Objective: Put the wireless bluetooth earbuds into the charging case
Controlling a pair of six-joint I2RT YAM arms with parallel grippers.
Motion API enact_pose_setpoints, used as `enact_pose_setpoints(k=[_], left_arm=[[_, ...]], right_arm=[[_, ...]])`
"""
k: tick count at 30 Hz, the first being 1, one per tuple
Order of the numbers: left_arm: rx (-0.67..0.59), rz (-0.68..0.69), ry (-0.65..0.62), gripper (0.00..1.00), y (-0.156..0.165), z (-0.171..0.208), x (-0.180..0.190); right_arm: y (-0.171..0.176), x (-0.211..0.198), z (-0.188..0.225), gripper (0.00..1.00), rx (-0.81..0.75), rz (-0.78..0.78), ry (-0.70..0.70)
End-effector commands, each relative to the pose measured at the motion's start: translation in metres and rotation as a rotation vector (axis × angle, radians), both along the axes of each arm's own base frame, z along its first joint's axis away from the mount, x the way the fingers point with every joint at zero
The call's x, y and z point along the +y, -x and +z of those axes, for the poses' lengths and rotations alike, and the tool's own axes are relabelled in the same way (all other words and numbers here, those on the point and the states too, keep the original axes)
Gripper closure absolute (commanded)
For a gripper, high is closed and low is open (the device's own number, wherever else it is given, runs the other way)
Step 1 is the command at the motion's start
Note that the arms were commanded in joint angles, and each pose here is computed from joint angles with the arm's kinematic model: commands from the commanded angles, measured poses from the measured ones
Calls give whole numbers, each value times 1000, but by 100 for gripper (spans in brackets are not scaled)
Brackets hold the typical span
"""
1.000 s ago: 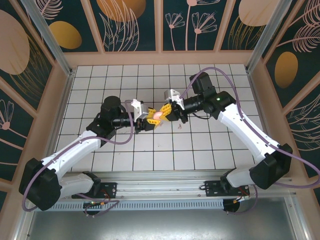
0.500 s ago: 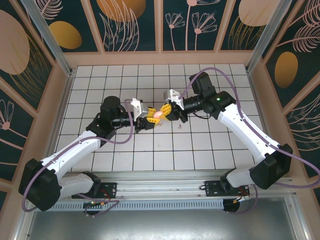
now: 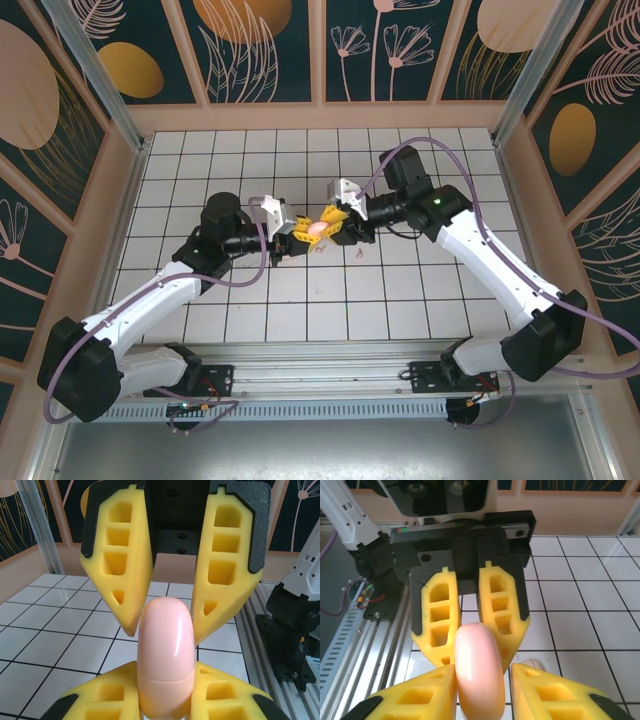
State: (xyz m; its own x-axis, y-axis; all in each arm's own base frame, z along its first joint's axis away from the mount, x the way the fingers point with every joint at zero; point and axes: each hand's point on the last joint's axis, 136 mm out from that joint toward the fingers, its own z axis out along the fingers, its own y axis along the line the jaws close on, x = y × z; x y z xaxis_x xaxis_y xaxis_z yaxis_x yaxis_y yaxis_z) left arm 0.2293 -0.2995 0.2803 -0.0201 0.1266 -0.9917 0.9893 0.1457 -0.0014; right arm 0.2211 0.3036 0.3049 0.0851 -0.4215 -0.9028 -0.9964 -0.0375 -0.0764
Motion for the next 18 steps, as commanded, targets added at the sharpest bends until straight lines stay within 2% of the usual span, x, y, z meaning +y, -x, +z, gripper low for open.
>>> enact_pose_setpoints(k=[1, 8, 18], left_arm=[[-36, -38, 16, 87, 9, 9, -1], [-11, -36, -2, 87, 8, -1, -4], [-16, -31, -13, 86, 6, -6, -4]], right_arm=[[-22, -7, 11, 65, -85, -127, -10], [-28, -10, 29, 59, -62, -179, -100], [-49, -25, 24, 57, 37, -291, -130]])
